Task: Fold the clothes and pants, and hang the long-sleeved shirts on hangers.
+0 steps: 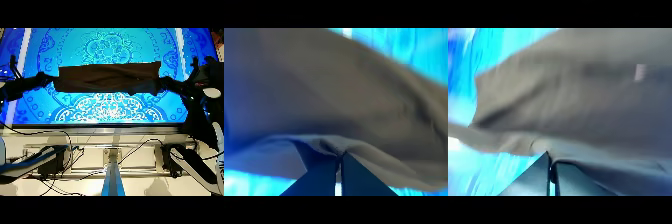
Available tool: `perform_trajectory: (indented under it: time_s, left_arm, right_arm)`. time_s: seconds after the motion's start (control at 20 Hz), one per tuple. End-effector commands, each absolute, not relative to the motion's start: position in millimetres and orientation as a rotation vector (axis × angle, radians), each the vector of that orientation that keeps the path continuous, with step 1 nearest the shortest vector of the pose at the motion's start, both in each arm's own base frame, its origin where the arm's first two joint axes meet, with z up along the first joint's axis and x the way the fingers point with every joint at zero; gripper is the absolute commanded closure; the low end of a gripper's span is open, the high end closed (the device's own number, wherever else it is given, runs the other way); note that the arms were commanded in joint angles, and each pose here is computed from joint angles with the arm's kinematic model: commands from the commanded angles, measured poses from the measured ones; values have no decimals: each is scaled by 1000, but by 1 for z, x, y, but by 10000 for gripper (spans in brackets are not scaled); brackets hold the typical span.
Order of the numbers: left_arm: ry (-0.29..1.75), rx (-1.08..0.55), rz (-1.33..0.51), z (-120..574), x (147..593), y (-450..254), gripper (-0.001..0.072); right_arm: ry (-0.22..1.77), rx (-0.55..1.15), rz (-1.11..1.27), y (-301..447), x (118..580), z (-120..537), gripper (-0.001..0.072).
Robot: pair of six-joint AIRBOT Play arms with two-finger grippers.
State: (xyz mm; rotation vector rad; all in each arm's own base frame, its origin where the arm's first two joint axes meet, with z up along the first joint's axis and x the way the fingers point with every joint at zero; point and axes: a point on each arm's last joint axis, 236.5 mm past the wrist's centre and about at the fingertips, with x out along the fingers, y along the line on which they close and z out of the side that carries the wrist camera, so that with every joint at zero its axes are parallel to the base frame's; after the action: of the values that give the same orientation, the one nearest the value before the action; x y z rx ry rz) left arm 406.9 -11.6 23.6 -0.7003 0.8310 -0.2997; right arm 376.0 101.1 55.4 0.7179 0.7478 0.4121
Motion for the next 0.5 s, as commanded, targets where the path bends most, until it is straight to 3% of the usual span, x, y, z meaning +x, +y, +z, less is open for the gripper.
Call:
perform_trajectory:
  time_s: [0.0,0.35,0.4,0.45]
  left_arm:
    - [616,-644,-65,39,464,19,693]
    - [613,-583,9,-6,528,-2,690]
    - [629,-581,2,-14,533,-7,560]
    - [638,-581,1,-19,535,-8,194]
  right_arm:
    - [539,673,172,73,451,74,698]
    - [614,648,153,96,552,16,695]
    - [621,650,151,96,559,9,567]
    - [626,649,150,96,562,5,226]
